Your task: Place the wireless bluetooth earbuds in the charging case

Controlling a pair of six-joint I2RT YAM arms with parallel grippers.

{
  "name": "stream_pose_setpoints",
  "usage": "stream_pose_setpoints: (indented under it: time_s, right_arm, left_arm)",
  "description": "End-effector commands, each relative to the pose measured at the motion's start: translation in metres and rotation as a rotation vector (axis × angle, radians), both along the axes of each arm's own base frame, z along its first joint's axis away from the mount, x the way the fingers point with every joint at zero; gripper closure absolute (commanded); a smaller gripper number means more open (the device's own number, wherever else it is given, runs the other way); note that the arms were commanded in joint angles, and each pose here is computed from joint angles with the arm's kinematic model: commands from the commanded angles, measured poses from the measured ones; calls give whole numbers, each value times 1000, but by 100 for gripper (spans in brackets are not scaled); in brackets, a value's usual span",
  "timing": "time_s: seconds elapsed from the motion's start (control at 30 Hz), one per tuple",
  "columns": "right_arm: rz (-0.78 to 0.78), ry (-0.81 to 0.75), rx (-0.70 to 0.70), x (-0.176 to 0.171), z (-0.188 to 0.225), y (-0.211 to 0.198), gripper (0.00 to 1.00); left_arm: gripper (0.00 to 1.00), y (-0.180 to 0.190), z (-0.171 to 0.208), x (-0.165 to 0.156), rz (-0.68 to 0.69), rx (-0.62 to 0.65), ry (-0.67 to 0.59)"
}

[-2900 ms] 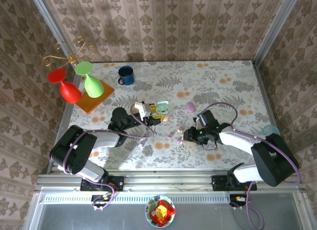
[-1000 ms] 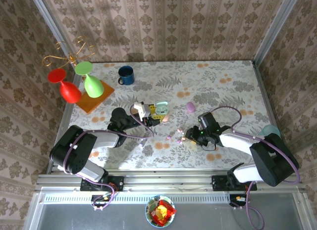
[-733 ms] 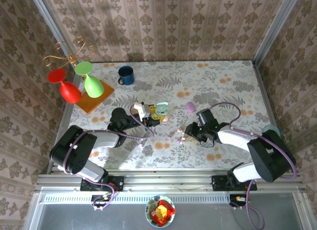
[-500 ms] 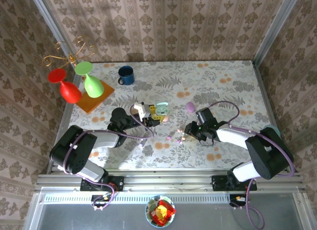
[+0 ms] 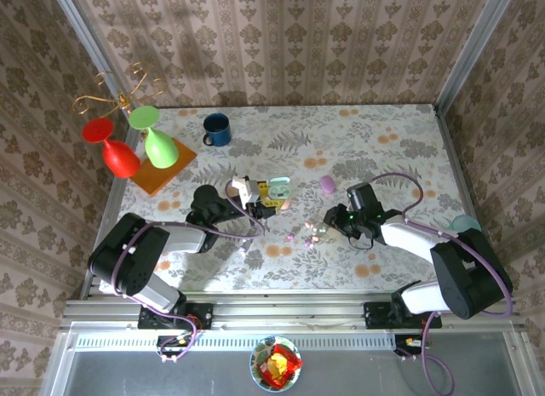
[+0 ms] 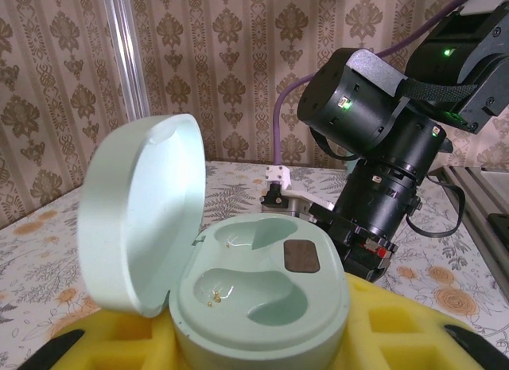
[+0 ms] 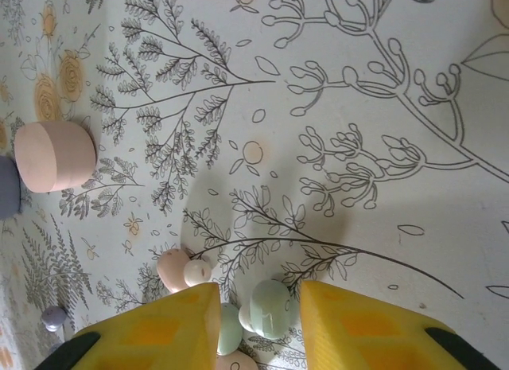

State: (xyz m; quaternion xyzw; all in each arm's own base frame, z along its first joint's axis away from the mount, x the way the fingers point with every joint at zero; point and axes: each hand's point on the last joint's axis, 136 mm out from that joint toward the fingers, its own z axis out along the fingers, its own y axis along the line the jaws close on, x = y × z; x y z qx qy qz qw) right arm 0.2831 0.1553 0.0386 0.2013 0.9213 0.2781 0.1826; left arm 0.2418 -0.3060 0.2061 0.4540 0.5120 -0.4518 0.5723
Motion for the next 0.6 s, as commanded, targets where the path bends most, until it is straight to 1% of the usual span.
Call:
stream_pose_setpoints:
  time_s: [0.0, 0.2, 0.33, 0.57]
  right_arm:
    - [12, 7, 49, -2, -1, 6, 67]
    - [16, 40, 105, -5, -13, 14, 67]
    - [14, 59, 103, -7, -21, 14, 67]
    - [17, 60, 102, -8, -21, 14, 68]
  left_arm:
    - [77, -2, 14, 1, -25, -28, -32]
    - [78, -2, 14, 0, -32, -30, -29]
    - [78, -2, 15, 0, -31, -31, -28]
    - [78, -3, 14, 0, -32, -29, -26]
